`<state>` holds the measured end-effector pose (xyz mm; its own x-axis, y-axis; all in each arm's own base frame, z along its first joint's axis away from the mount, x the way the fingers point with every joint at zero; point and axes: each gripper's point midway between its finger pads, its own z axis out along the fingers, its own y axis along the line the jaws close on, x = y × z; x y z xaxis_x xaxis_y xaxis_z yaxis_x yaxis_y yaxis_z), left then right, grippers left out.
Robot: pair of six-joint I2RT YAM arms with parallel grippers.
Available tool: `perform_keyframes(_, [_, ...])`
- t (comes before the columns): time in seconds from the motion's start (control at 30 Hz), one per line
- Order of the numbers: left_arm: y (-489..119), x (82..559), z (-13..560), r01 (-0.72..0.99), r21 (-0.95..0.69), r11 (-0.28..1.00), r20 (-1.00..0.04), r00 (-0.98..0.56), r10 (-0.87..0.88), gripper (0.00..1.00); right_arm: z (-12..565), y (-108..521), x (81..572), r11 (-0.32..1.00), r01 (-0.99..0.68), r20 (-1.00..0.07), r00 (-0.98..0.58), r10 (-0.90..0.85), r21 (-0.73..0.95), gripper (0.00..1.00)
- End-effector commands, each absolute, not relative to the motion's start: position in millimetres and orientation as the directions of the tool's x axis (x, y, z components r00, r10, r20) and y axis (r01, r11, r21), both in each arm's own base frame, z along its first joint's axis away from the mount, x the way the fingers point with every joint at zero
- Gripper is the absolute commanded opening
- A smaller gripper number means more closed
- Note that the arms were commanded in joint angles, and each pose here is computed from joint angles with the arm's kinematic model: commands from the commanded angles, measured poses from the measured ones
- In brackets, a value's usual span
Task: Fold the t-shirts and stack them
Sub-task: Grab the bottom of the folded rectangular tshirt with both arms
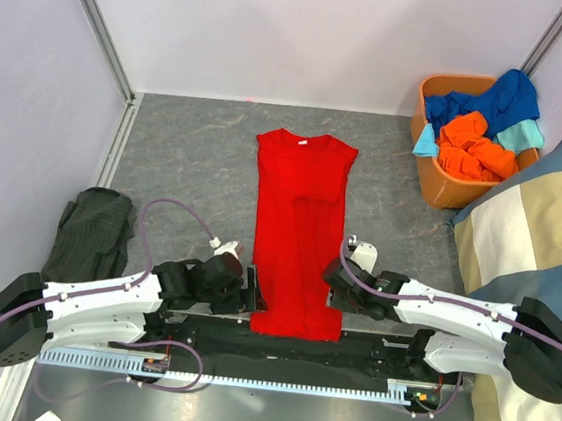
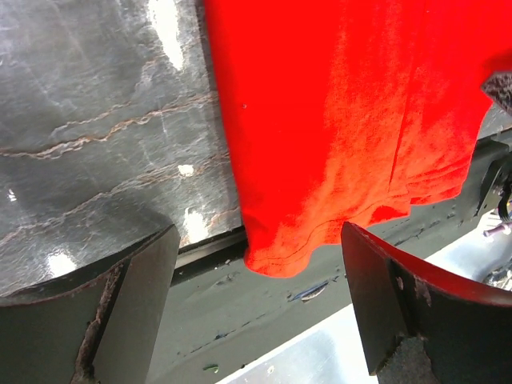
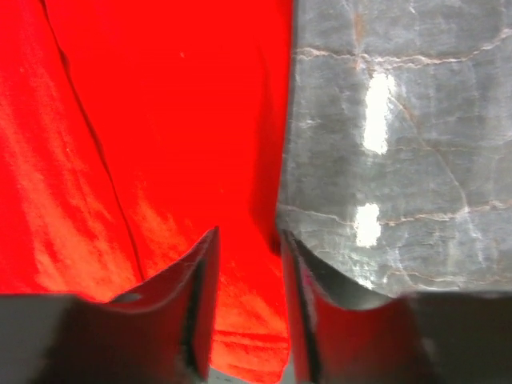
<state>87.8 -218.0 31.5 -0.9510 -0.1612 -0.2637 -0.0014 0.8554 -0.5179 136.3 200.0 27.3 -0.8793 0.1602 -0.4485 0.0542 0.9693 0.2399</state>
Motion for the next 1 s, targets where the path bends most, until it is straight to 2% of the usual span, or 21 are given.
perform_keyframes(0.0, [-188.6,74.9,4.5,-0.071,-0.388,0.919,-0.219,-0.961,-0.167,0.91,31.4,187.0,125.6,0.972,0.068,-0.440,-0.883,0.163,0.223,0.53])
perform_keyframes(0.17, [-203.4,75.0,10.9,-0.030,-0.408,0.912,-0.214,-0.968,-0.128,0.91,42.7,173.8,115.8,0.965,0.091,-0.436,-0.879,0.194,0.245,0.57])
perform_keyframes(0.3, [-216.0,65.7,17.1,0.013,-0.422,0.907,-0.212,-0.974,-0.085,0.91,47.0,169.5,104.2,0.952,0.109,-0.412,-0.883,0.225,0.285,0.56])
perform_keyframes(0.5, [-224.8,43.6,14.1,0.037,-0.417,0.908,-0.196,-0.979,-0.050,0.85,40.1,174.2,82.7,0.947,0.094,-0.387,-0.897,0.214,0.306,0.55])
perform_keyframes(0.67, [-221.8,44.9,11.7,0.013,-0.417,0.909,-0.212,-0.974,-0.083,0.81,30.6,183.4,66.8,0.944,0.092,-0.377,-0.901,0.215,0.318,0.55])
perform_keyframes(0.97, [-233.2,54.7,13.2,0.010,-0.442,0.897,-0.245,-0.963,-0.111,0.81,17.3,188.0,60.0,0.928,0.115,-0.359,-0.900,0.249,0.355,0.54])
